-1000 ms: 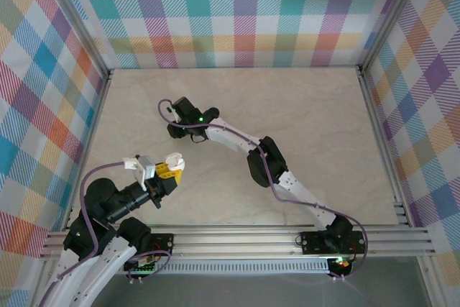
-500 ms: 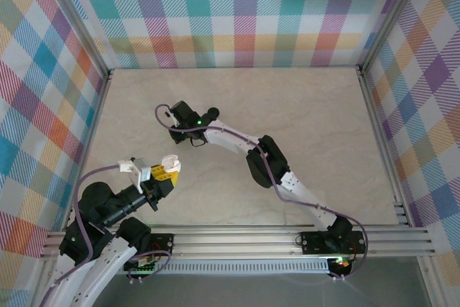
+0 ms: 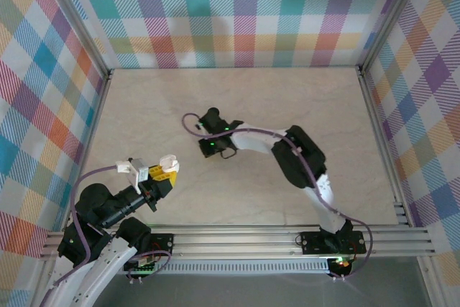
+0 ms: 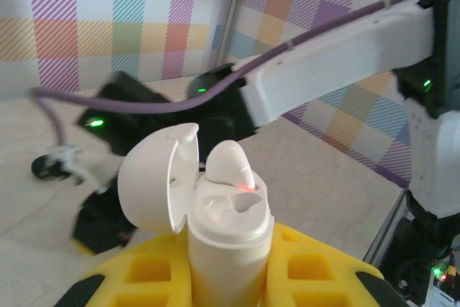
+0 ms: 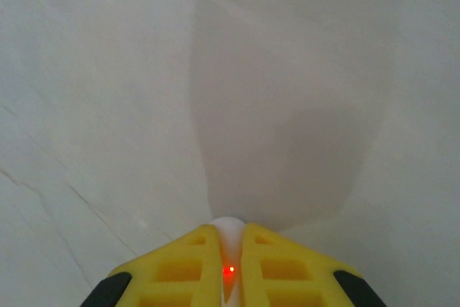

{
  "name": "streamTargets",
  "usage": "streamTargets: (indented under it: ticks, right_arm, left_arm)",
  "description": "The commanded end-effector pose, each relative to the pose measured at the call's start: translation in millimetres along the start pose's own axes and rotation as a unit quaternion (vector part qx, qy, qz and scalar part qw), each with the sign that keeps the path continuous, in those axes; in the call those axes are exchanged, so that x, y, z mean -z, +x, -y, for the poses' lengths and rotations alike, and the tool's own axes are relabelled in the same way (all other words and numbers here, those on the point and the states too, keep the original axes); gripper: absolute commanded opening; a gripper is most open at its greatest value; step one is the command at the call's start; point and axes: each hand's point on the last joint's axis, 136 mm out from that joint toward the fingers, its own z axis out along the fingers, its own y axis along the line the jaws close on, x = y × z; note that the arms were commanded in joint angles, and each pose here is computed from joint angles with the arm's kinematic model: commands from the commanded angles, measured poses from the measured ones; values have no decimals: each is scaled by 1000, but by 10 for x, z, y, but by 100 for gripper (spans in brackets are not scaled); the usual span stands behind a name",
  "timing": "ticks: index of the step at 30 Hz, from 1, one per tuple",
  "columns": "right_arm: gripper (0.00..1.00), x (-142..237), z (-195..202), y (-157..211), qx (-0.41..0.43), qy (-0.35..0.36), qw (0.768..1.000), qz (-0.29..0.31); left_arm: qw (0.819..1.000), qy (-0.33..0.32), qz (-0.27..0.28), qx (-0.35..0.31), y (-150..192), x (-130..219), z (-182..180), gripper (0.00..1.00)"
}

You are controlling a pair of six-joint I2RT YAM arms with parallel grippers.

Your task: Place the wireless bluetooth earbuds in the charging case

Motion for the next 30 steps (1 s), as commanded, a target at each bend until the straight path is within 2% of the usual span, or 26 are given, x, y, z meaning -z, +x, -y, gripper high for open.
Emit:
streamTargets:
  ticks: [1, 4, 8, 11, 13, 15, 20, 25, 30]
  right_arm:
    - [11, 215, 413, 323, -74, 23, 997, -14]
    - [11, 391, 710, 647, -116, 46, 992, -31]
    - [13, 523, 876, 961, -142, 64, 986, -53]
    - [21, 573, 886, 1099, -159, 68, 983, -68]
    - [31, 616, 867, 1126, -171, 64, 981, -69]
    - [39, 678, 822, 1085, -175, 56, 981, -69]
    - [45, 975, 736, 886, -161, 57, 983, -66]
    - [47, 1362, 728, 635, -126, 33, 990, -55]
    - [45, 1478, 809, 447, -89, 2, 995, -40]
  left_arm:
    - [1000, 6, 11, 10, 2, -72, -11, 0]
    - [1000, 18, 13, 17, 45, -189, -20, 0]
    - [999, 30, 6, 16, 74, -367, -35, 0]
    - [999, 45, -1, 12, 58, -474, -12, 0]
    - [999, 50, -3, 12, 29, -533, -6, 0]
    - [999, 53, -4, 8, -6, -581, -2, 0]
    - [997, 75, 0, 2, -94, -693, 49, 0]
    - [993, 115, 22, -10, -207, -766, 162, 0]
    - [987, 150, 44, -28, -315, -871, 248, 0]
